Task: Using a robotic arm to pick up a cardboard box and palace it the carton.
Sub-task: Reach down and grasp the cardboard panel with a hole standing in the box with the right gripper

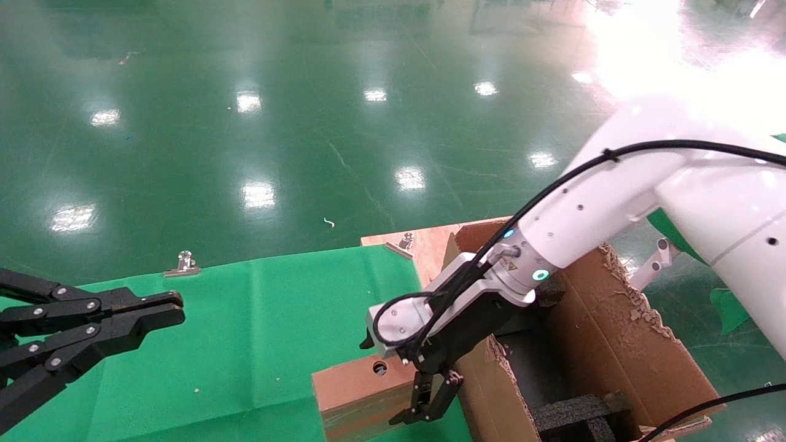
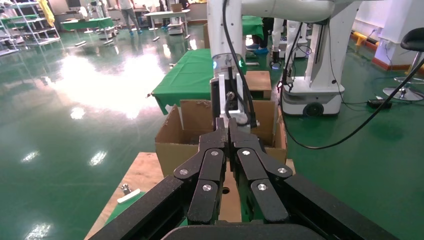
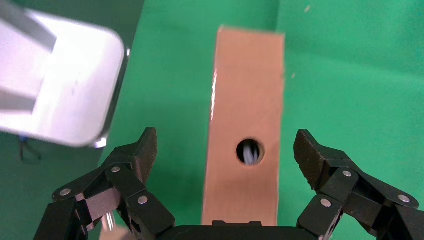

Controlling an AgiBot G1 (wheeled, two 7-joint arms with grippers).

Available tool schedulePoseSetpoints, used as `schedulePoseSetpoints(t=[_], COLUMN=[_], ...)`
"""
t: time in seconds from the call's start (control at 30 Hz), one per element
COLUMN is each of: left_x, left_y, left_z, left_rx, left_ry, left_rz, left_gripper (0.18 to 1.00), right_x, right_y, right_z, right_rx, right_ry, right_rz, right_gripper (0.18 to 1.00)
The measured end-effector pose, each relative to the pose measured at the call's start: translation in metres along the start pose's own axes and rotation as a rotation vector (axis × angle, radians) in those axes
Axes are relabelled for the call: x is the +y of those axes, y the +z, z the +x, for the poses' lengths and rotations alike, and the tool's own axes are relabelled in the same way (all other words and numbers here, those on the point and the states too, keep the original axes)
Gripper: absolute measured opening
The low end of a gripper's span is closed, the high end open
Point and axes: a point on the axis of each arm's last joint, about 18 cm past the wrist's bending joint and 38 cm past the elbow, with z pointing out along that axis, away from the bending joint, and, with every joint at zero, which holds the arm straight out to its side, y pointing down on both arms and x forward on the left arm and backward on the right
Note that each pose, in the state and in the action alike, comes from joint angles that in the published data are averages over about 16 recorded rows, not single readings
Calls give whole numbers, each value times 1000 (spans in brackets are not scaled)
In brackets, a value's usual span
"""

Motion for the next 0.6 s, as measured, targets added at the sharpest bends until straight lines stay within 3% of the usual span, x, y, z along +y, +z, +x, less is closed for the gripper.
schedulePoseSetpoints(t=[0.3,0.6], left_x=[0,0], left_y=[0,0], left_z=[0,0], left_rx=[0,-1], left_ry=[0,0], left_rz=[0,0], left_gripper=[197,212], right_x=[-1,-3], right_y=[10,14], right_z=[9,11], right_rx=[-42,-58], right_ry=[-59,-78], right_rz=[-72,-88], right_gripper=[1001,997])
